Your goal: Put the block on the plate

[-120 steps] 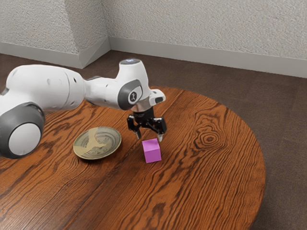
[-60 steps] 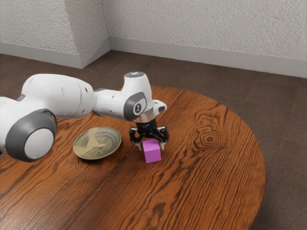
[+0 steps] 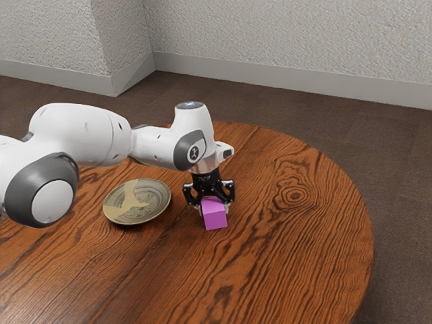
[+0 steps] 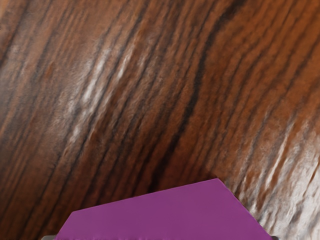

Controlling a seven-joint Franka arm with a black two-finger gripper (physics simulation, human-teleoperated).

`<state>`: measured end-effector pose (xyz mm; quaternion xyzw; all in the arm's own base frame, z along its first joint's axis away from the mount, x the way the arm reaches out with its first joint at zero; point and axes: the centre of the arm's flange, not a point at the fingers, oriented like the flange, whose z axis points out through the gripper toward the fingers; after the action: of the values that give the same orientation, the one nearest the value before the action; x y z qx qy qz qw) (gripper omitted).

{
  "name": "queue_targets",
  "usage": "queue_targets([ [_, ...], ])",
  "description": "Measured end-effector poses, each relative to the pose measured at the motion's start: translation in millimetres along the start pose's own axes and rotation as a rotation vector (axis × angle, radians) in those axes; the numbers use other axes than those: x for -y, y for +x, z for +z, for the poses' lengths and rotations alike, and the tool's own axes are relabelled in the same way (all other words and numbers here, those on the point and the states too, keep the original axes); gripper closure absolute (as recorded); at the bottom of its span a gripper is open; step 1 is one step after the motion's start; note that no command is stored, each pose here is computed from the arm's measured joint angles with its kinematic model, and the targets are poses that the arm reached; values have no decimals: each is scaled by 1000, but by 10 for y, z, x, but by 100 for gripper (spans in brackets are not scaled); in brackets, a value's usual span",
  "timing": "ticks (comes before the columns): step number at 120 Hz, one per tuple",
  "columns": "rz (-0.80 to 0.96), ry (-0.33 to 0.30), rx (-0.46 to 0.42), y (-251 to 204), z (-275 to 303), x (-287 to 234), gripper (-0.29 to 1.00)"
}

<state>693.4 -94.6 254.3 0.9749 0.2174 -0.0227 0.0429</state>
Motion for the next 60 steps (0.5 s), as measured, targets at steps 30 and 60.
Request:
queue_targets([
  [30,-21,-14,-7,-10,-249,56,26],
  [60,-102,-35,-11,107,-708,588,28],
])
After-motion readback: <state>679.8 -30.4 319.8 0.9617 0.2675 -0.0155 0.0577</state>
